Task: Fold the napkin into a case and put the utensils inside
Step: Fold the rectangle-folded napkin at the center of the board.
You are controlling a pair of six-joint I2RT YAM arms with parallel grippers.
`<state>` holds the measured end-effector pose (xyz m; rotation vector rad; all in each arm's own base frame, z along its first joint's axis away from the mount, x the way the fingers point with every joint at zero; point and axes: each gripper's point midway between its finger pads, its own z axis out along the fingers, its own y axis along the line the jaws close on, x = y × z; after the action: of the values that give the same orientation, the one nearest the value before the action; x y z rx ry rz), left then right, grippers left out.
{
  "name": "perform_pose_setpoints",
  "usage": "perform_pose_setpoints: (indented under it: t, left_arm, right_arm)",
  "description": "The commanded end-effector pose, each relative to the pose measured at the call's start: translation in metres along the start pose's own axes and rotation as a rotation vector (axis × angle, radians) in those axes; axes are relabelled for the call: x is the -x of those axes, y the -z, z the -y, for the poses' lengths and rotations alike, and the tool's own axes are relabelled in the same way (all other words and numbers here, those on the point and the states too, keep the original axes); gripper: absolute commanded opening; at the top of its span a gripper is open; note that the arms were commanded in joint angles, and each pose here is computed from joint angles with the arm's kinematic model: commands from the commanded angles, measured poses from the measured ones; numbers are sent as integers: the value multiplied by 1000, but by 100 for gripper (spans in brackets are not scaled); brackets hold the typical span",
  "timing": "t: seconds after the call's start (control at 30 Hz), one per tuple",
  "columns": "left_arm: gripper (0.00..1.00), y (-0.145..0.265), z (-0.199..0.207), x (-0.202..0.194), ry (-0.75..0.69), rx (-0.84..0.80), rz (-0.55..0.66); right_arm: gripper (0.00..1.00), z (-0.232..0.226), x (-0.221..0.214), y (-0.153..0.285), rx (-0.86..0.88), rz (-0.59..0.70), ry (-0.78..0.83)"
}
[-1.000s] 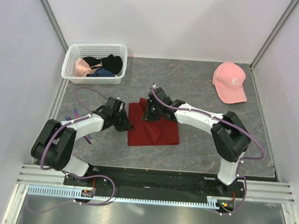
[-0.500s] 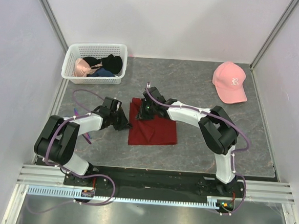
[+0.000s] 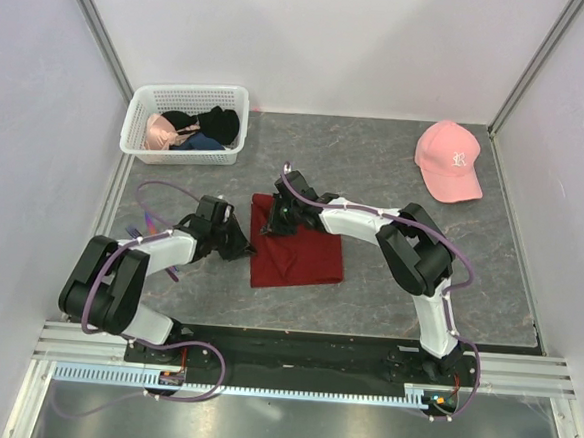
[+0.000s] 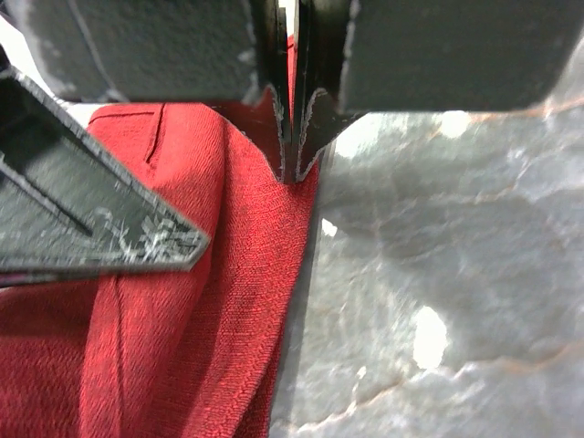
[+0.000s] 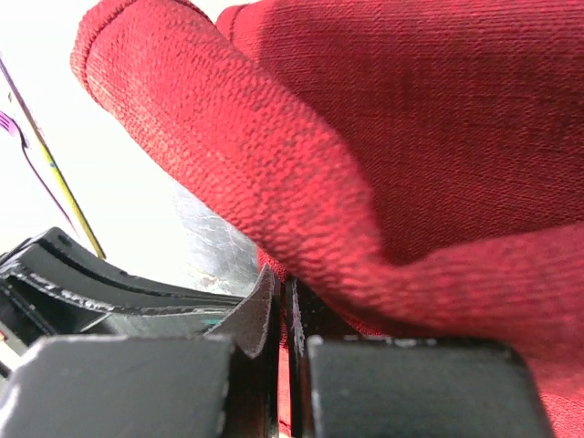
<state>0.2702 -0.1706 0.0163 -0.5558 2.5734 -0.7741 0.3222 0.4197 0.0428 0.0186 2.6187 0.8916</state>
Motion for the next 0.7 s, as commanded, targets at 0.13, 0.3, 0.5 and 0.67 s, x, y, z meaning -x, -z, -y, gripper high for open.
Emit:
perform_pose_setpoints:
  t: [0.13, 0.3, 0.5, 0.67]
  left_arm:
    - [2, 11, -15, -3, -13, 73, 21]
    - [2, 10, -18, -2, -10, 85, 24]
    - [2, 15, -14, -4, -4, 63, 21]
    - [12, 42, 3, 6, -34, 25, 85]
  right_arm:
    - [0, -15, 0, -2, 49, -21, -2]
    - [0, -17, -9, 2, 72, -53, 6]
    - [2, -15, -18, 1, 78, -82, 25]
    - [34, -23, -17, 9, 111, -97, 55]
